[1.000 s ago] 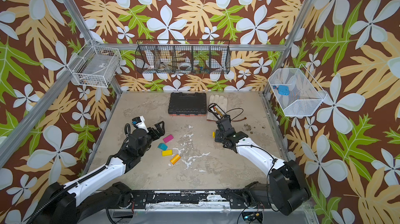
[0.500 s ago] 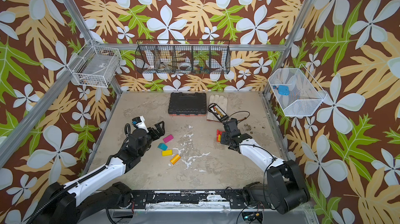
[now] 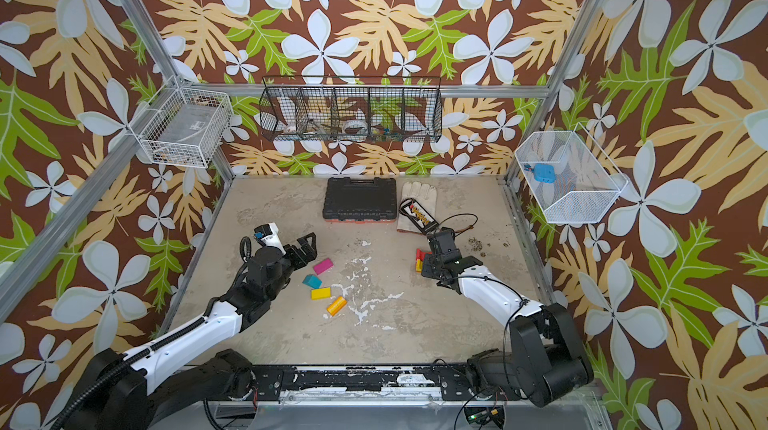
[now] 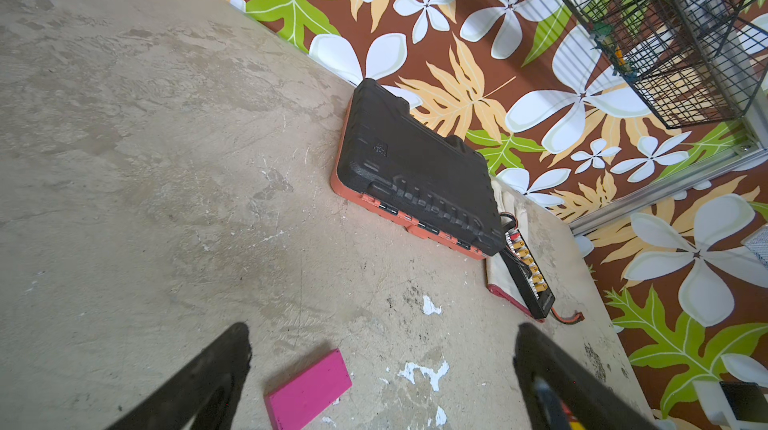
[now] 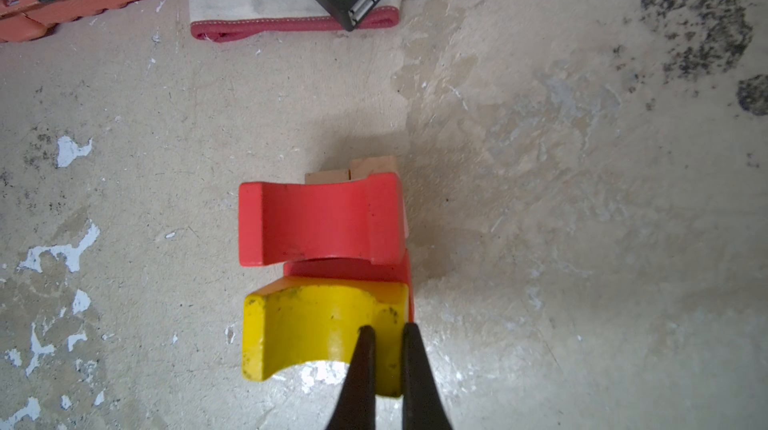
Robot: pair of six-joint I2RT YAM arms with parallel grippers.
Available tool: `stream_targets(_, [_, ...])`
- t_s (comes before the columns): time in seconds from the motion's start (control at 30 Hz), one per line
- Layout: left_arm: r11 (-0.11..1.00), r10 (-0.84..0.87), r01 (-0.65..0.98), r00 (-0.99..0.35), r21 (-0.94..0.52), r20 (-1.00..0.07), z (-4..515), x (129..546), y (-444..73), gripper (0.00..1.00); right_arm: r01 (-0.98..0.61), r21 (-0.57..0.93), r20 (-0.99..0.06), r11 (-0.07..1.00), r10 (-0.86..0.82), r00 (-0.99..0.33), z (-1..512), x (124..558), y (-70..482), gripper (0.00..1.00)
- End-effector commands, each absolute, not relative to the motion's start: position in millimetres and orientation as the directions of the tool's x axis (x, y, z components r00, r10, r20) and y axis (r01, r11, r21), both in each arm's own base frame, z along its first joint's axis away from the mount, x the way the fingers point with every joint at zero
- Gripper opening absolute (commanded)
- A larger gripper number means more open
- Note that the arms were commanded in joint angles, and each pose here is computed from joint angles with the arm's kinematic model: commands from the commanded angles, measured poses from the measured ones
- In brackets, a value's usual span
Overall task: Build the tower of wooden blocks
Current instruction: 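Lower the yellow arch onto the red arch and open the right gripper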
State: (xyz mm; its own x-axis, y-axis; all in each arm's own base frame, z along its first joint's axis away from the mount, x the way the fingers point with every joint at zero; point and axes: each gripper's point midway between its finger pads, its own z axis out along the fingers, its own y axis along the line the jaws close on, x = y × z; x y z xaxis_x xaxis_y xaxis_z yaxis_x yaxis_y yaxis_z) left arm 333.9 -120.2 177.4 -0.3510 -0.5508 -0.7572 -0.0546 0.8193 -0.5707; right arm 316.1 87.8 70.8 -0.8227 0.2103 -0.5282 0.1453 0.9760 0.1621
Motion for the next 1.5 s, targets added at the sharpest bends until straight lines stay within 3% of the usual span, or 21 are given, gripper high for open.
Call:
stream_targets(0.0, [0.817, -0.554, -0.043, -0.334, -0.575, -0.762, 184.2, 336.4, -120.7, 1.00, 0.132, 0.171, -0.548, 0.976, 0.206, -0.811, 75.4, 322.6, 90.3, 0.00])
stream_targets(0.53, [0.815, -0.555, -0.036, -0.335, -0.579, -0.761, 186.3, 335.8, -121.6, 1.00, 0.128, 0.117, -0.544, 0.985, 0.171, -0.822, 72.2, 329.4, 86.8, 0.01])
stream_targets(0.77, [0.815, -0.556, -0.036, -0.335, -0.579, -0.761, 186.5, 335.6, -121.4, 1.00, 0.142, 0.102, -0.557, 0.985, 0.175, -0.812, 75.8, 328.1, 81.5, 0.12])
stream_targets(1.07, [0.814, -0.557, -0.036, -0.335, -0.580, -0.760, 186.7, 335.5, -121.6, 1.00, 0.138, 0.105, -0.551, 0.985, 0.173, -0.816, 74.6, 328.5, 82.7, 0.35])
stream_targets(1.47, [0.813, -0.558, -0.034, -0.331, -0.582, -0.761, 188.5, 334.8, -121.2, 1.00, 0.112, 0.161, -0.586, 0.981, 0.186, -0.789, 104.5, 312.9, 83.7, 0.44])
